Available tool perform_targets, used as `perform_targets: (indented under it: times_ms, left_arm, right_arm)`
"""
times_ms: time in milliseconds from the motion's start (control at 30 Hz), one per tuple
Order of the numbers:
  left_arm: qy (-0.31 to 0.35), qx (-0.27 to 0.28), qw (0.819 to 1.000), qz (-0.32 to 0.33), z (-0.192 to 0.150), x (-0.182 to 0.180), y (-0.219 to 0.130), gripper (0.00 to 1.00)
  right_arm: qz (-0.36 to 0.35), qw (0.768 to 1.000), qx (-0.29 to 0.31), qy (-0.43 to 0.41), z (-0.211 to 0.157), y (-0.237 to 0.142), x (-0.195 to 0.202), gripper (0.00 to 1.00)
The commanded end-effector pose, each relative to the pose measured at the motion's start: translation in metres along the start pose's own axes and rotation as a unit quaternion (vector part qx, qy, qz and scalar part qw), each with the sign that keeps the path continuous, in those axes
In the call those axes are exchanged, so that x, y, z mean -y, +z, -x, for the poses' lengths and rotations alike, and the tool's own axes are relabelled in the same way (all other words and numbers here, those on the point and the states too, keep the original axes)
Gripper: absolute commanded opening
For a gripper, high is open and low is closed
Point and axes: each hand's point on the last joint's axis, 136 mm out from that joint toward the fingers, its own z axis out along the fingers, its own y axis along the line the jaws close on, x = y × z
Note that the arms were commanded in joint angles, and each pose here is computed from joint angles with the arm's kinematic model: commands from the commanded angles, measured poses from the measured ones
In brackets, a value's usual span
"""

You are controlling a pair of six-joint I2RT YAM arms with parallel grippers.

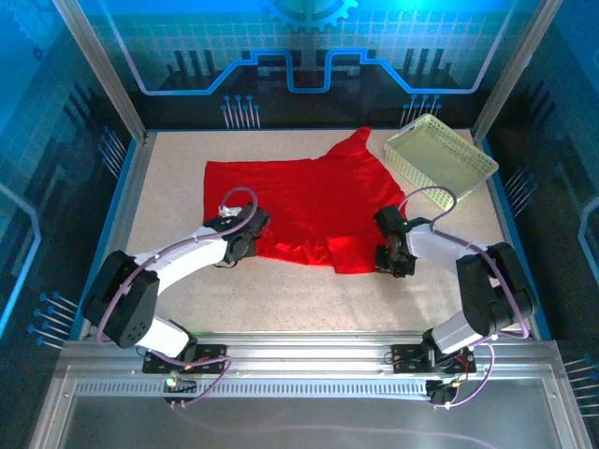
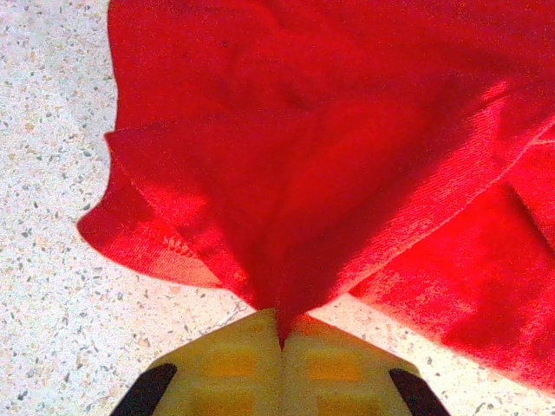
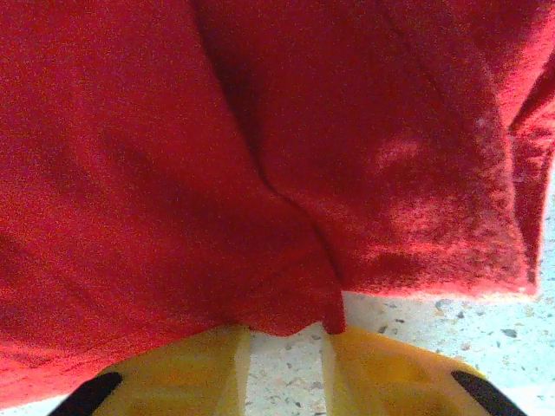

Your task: Fold the inside-out t-shirt

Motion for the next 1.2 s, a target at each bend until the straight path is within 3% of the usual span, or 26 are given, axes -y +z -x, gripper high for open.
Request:
perform_targets:
  times_ms: [0, 233, 867, 1167]
  left_arm:
    - [-0.008, 0.008, 1.0, 0.0, 0.003, -0.006, -0.003, 0.0]
    - [-0.013, 0.011, 1.0, 0.001, 0.004, -0.01, -0.004, 0.0]
    - [-0.066, 0.069, 0.995, 0.008, 0.015, -0.051, -0.04, 0.0]
    - [-0.163, 0.114, 0.979, -0.042, -0.012, -0.092, -0.076, 0.0]
  right_arm:
    - [0.017, 0.999, 0.031, -0.01, 0.018, 0.003, -0.017, 0.24]
    - [0.0, 0.998, 0.059, -0.023, 0.022, -0.013, -0.013, 0.0]
    - [0.003, 0.989, 0.148, -0.011, -0.001, -0.095, 0.015, 0.0]
    - [0.114, 0.965, 0.236, 0.009, -0.026, -0.175, 0.031, 0.0]
